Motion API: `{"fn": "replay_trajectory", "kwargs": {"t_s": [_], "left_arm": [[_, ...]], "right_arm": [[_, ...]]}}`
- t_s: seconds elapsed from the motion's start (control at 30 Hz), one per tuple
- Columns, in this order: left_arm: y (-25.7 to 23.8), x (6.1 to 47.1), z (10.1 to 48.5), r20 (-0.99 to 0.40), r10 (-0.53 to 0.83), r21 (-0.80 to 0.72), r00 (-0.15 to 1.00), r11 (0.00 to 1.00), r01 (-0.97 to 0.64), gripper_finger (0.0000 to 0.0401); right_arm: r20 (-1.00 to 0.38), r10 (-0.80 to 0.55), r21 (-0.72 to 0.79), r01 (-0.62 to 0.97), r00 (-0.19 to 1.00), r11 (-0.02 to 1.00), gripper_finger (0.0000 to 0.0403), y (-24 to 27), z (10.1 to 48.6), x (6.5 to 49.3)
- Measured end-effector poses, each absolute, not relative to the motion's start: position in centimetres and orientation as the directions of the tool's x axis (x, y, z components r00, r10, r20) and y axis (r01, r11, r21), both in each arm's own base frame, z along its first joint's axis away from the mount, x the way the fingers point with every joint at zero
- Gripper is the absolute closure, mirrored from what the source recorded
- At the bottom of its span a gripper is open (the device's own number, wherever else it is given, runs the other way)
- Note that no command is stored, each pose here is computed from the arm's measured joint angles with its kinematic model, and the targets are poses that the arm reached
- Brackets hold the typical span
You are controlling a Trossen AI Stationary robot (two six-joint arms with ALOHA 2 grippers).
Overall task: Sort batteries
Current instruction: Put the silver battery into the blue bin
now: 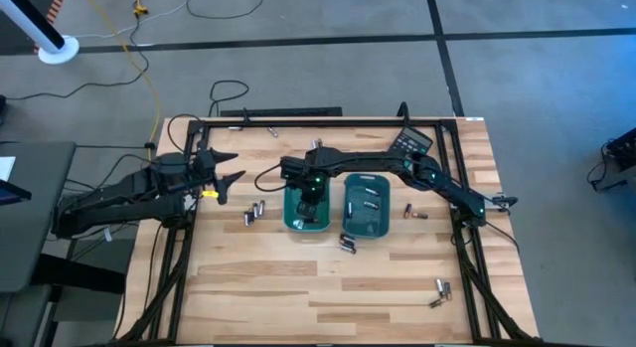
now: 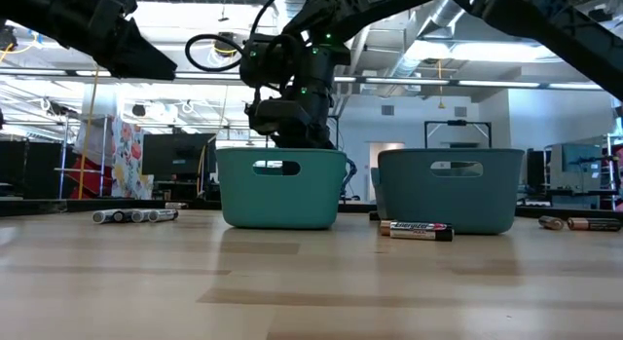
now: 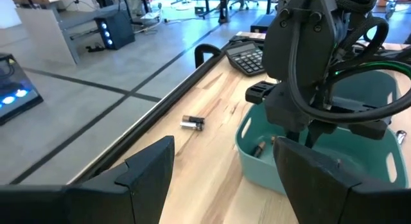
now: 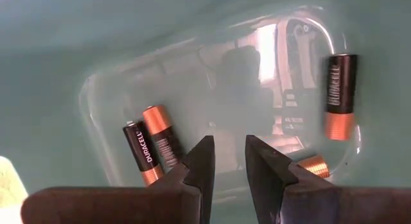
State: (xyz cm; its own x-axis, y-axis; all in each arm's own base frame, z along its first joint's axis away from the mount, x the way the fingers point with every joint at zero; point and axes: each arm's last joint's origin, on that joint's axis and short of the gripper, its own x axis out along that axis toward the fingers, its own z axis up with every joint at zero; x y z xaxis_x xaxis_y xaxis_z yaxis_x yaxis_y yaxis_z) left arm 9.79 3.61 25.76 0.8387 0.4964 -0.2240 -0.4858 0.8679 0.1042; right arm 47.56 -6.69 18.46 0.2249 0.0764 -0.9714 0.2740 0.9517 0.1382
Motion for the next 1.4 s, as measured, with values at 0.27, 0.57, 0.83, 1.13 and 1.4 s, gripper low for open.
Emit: {"fn": "replay_trajectory", "kwargs": {"t_s": [0.27, 0.57, 0.83, 1.13, 1.4], "left_arm": [[3.6, 9.7, 25.3, -0.275, 0.493, 0.049, 0.825, 0.864, -0.501, 0.0140], [3.6, 9.7, 25.3, -0.275, 0.497, 0.061, 0.823, 0.863, -0.501, 0.0140], [3.6, 9.7, 25.3, -0.275, 0.497, 0.049, 0.823, 0.862, -0.504, 0.0140], [2.9, 9.9, 25.3, -0.280, 0.342, -0.030, 0.897, 0.931, -0.364, 0.0140], [1.3, 11.1, 25.8, -0.227, 0.238, -0.097, 0.944, 0.959, -0.265, 0.0140]], "right_arm": [[-0.953, 0.063, 0.154, 0.292, 0.297, 0.944, 0.0301, -7.0, 21.8, 46.8], [-0.918, 0.043, 0.181, 0.319, 0.395, 0.930, 0.0302, -7.2, 27.6, 44.6], [-0.917, 0.063, 0.207, 0.335, 0.395, 0.919, 0.0302, -4.0, 30.5, 41.9], [-0.937, 0.010, 0.154, 0.386, 0.348, 0.910, 0.0302, 4.0, 29.5, 37.7], [-0.910, -0.039, 0.180, 0.477, 0.413, 0.860, 0.0302, 11.9, 28.8, 31.5]]}}
